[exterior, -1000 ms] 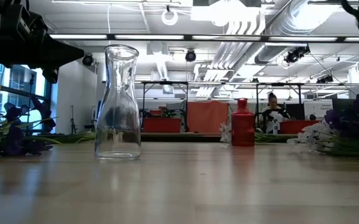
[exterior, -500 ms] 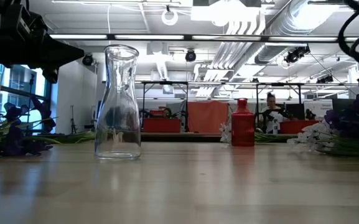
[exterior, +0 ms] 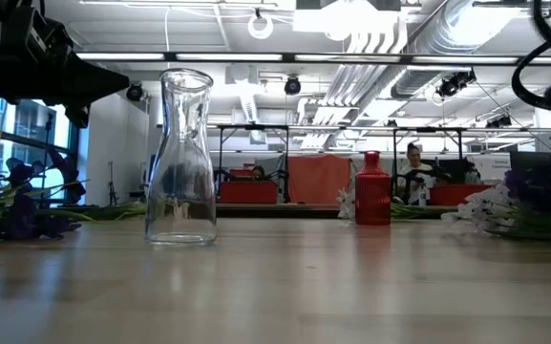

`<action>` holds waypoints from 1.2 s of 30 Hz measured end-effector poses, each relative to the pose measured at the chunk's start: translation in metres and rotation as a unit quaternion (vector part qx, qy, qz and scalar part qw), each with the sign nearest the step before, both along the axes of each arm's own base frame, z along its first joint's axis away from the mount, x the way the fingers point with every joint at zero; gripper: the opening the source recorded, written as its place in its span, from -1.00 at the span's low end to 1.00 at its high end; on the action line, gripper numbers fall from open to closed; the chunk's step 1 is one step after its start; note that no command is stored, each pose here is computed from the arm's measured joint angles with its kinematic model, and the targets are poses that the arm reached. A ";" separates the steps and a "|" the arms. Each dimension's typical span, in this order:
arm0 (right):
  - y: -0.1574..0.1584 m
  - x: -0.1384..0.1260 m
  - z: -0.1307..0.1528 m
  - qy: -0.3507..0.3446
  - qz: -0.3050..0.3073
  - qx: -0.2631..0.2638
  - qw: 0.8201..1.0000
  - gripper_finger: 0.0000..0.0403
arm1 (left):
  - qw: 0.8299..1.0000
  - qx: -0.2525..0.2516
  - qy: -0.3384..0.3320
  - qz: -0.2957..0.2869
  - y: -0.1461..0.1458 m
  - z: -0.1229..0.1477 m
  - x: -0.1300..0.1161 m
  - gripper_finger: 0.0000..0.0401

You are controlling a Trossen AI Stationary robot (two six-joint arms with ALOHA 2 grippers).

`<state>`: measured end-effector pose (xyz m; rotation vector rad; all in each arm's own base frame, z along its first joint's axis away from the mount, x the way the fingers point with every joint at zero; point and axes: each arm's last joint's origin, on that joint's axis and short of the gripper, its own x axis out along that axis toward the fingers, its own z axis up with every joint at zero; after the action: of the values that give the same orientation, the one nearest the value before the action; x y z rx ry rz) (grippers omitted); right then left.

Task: Sort flowers into vase by color
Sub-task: Put the right purple flowers into the transparent vase

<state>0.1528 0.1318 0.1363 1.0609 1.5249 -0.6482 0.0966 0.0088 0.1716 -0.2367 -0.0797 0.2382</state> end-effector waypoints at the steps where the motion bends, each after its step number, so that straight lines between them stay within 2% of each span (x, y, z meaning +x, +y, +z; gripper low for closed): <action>1: 0.001 -0.002 0.007 -0.002 0.020 -0.003 1.000 -0.82 | 1.000 0.000 0.000 0.000 0.000 0.000 0.000 -1.00; 2: 0.000 -0.005 0.017 0.001 0.036 -0.002 0.999 -0.90 | 1.000 0.000 0.000 0.000 0.000 0.000 0.000 -1.00; 5: 0.002 -0.010 0.051 -0.024 0.055 0.017 0.998 -0.89 | 1.000 0.000 0.000 0.000 0.000 0.000 0.000 -1.00; 7: -0.002 -0.017 0.075 -0.052 0.068 0.010 0.996 -0.93 | 1.000 0.000 0.002 0.000 0.000 0.000 0.000 -1.00; 11: -0.013 -0.023 0.122 -0.172 0.081 -0.003 0.982 -0.95 | 1.000 0.000 0.001 0.000 0.000 0.000 0.000 -1.00; 13: -0.019 -0.026 0.140 -0.244 0.088 -0.024 0.966 -0.95 | 1.000 0.000 0.001 0.000 0.000 0.000 0.000 -1.00; 16: -0.028 -0.027 0.154 -0.338 0.096 -0.087 0.932 -0.98 | 1.000 0.000 0.001 0.000 0.000 0.000 0.000 -1.00; 19: -0.032 -0.021 0.153 -0.394 0.126 -0.159 0.896 -0.97 | 1.000 0.000 0.001 0.000 0.000 0.000 0.000 -1.00; 22: -0.035 -0.004 0.142 -0.428 0.171 -0.183 0.869 -0.98 | 1.000 0.000 0.000 0.000 0.000 0.000 0.000 -1.00; 24: -0.036 0.013 0.133 -0.472 0.200 -0.179 0.839 -0.99 | 1.000 0.000 0.000 0.000 0.000 0.000 0.000 -1.00; 27: -0.040 0.044 0.119 -0.554 0.228 -0.182 0.780 -0.98 | 1.000 0.000 0.000 0.000 0.000 0.000 0.000 -1.00; 30: -0.051 0.071 0.112 -0.612 0.244 -0.232 0.716 -0.98 | 1.000 0.000 0.000 0.000 0.000 0.000 0.000 -1.00; 33: -0.066 0.097 0.110 -0.656 0.230 -0.283 0.661 -0.98 | 1.000 0.000 0.000 0.000 0.000 0.000 0.000 -1.00; 36: -0.077 0.124 0.115 -0.715 0.221 -0.281 0.601 -0.99 | 1.000 0.000 0.000 0.000 0.000 0.000 0.000 -1.00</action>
<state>0.2771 0.0552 0.2509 0.3374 0.0281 0.1960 0.0966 0.0088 0.1717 -0.2363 -0.0795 0.2382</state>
